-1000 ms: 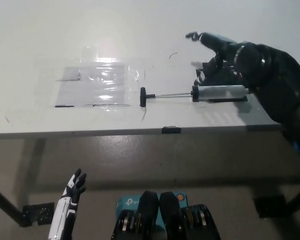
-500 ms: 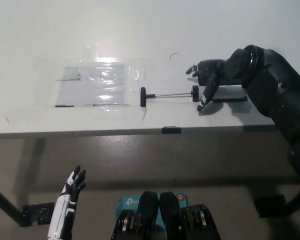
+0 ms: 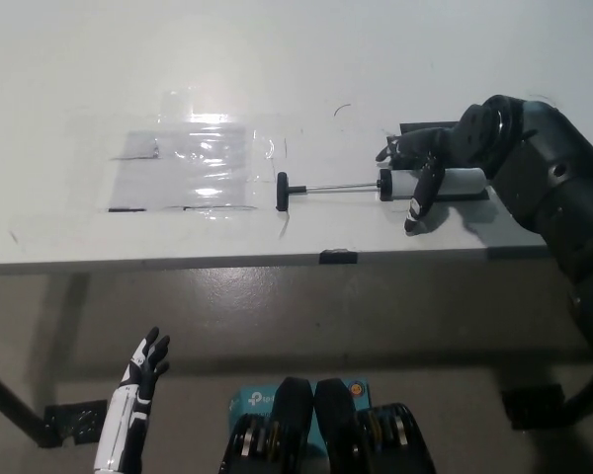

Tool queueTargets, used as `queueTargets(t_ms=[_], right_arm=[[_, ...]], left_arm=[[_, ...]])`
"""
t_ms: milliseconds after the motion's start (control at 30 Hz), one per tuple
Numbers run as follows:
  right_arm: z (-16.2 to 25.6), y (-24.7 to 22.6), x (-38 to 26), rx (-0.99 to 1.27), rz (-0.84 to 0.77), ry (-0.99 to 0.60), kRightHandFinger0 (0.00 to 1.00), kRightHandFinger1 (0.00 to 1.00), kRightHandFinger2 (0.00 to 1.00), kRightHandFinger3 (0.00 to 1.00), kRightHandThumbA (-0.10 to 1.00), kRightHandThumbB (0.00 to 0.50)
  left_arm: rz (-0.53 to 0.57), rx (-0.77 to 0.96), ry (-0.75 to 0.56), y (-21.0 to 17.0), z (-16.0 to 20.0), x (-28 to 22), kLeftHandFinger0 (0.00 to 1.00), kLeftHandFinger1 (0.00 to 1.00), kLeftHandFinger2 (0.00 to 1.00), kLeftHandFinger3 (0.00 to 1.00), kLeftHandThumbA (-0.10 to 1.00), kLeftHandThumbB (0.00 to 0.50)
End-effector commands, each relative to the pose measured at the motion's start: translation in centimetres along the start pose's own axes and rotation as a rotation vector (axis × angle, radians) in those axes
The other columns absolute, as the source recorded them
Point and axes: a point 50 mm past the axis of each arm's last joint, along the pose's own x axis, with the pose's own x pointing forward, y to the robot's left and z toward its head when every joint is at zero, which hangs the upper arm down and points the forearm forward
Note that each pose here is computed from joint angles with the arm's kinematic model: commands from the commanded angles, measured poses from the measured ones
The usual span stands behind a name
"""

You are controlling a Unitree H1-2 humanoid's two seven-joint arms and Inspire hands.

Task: The robot uses right hand to pick up a small white air pumper and uses its left hand to compress it, and then puts it on the desk

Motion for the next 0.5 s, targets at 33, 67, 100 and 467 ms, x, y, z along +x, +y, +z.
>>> queueTargets(t_ms=[33, 67, 100, 467], right_arm=[[0.5, -3.07, -1.66, -0.024, -0.055, -0.003, 1.0, 1.0, 1.0, 1.0, 1.0, 0.382], [0.4, -2.99, -1.63, -0.023, -0.048, -0.003, 1.0, 1.0, 1.0, 1.0, 1.0, 0.373], [0.24, -2.87, -1.56, -0.018, -0.046, 0.011, 1.0, 1.0, 1.0, 1.0, 1.0, 0.386], [0.02, -3.35, -1.74, -0.054, -0.08, 0.053, 1.0, 1.0, 1.0, 1.0, 1.0, 0.431]], left_arm=[[0.014, 0.005, -0.056, 0.26, 0.7, 0.06, 1.0, 1.0, 1.0, 1.0, 1.0, 0.011], [0.013, 0.002, -0.054, 0.28, 0.72, 0.02, 1.0, 1.0, 1.0, 1.0, 1.0, 0.009], [0.012, 0.004, -0.055, 0.28, 0.67, 0.03, 1.0, 1.0, 1.0, 1.0, 1.0, 0.005], [0.01, 0.012, -0.066, 0.33, 0.84, 0.31, 1.0, 1.0, 1.0, 1.0, 1.0, 0.001]])
